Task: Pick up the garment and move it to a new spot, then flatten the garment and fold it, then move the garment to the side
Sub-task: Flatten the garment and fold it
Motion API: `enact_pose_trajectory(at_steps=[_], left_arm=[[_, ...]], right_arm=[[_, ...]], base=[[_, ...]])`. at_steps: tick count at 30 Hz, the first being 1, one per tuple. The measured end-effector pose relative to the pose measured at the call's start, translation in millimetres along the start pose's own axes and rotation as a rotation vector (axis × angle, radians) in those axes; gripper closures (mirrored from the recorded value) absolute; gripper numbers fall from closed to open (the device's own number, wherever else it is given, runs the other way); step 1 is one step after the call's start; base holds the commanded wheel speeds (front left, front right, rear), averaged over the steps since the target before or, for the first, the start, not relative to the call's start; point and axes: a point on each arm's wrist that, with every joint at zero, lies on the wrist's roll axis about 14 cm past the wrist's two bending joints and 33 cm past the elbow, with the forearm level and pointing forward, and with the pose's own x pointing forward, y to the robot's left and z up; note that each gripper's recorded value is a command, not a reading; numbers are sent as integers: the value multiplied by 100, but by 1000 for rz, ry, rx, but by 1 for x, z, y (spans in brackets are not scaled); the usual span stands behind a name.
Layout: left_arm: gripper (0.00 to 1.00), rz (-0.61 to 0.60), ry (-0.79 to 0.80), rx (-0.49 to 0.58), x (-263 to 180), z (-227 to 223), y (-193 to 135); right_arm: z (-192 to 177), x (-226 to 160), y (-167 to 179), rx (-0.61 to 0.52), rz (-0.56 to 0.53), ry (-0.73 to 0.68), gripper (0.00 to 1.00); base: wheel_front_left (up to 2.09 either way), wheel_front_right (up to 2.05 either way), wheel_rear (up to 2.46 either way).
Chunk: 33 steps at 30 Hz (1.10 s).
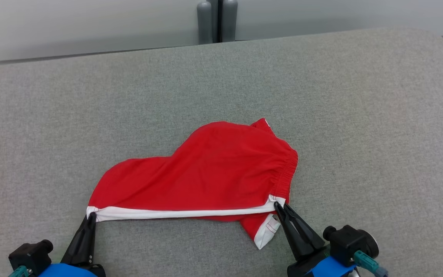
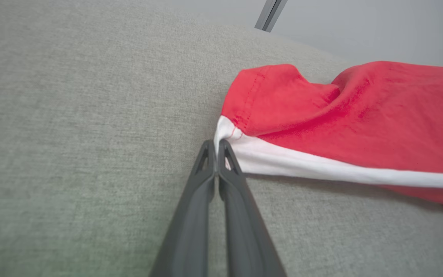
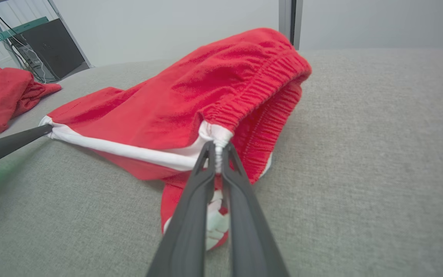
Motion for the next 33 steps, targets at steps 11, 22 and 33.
enact_pose_trajectory(at_steps=[11,22,33], left_arm=[[100,-16,-183,4,-13,51,-18],[100,-147,-652,193,-27,231,-48],[100,-152,-795,325,24,335,-21]], right_arm=[[56,-8,-1,3,-14,-173,100],[173,22,17,-103,79,-491,100],[241,134,-4,-299,87,-607,100]], base=[[0,0,0],[0,0,0],[0,0,0]])
